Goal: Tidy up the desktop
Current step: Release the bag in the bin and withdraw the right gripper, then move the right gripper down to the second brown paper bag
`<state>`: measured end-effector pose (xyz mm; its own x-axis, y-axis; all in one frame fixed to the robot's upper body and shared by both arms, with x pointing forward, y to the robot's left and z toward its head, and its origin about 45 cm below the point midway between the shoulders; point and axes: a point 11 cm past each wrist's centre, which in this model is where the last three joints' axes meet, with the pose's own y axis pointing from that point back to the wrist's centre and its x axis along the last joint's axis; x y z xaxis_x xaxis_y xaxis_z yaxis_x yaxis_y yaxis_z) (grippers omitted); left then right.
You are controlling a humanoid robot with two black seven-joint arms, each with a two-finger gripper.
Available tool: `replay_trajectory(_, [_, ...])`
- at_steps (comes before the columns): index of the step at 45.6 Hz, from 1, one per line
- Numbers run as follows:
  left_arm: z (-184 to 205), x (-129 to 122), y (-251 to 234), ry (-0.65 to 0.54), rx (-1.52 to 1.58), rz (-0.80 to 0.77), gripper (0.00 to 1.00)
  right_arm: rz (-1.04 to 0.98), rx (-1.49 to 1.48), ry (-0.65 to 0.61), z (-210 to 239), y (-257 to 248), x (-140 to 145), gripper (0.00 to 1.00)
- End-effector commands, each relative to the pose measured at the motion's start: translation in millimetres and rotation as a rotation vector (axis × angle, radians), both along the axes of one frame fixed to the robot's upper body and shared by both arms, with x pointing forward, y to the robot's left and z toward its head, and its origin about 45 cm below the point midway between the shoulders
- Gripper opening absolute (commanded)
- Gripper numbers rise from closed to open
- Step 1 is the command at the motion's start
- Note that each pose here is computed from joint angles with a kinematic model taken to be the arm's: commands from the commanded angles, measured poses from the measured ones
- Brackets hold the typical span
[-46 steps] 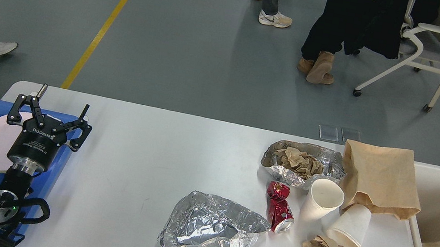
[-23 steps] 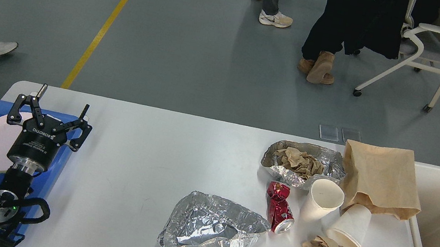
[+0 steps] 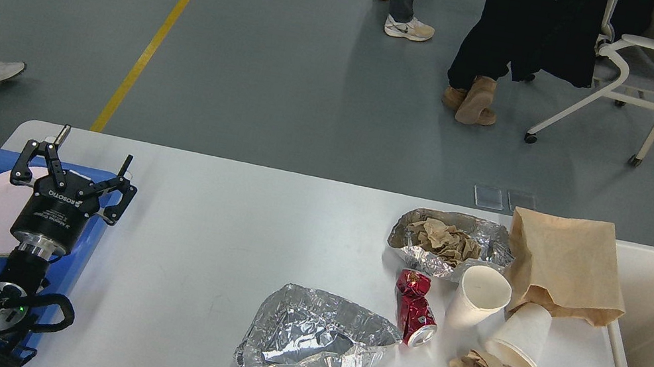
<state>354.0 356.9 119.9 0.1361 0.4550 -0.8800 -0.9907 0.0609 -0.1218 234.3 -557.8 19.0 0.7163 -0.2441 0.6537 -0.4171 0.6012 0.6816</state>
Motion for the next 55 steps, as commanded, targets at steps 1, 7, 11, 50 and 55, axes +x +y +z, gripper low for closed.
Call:
replay_trajectory(1, [0.2, 0.2, 0.0, -0.001, 0.0, 0.0, 0.96, 0.007, -0.013, -0.022, 3.0, -1.5, 3.0, 1.0])
replay_trajectory(7, [0.2, 0.2, 0.0, -0.001, 0.0, 0.0, 0.96, 0.002, -0.012, -0.025, 4.6, -2.5, 4.2, 1.0])
replay_trajectory(11, [0.2, 0.2, 0.0, -0.001, 0.0, 0.0, 0.96, -0.007, -0.012, -0.016, 7.1, -7.7, 1.5, 1.0])
replay_trajectory(50, [0.2, 0.2, 0.0, -0.001, 0.0, 0.0, 0.96, 0.33, 0.024, 0.588, 349.1, 186.0, 151.2, 1.0])
replay_trajectory(55, [-0.2, 0.0, 0.2, 0.001, 0.0, 0.0, 0.96, 0.373, 0.05, 0.616, 379.3, 215.2, 129.2, 1.0])
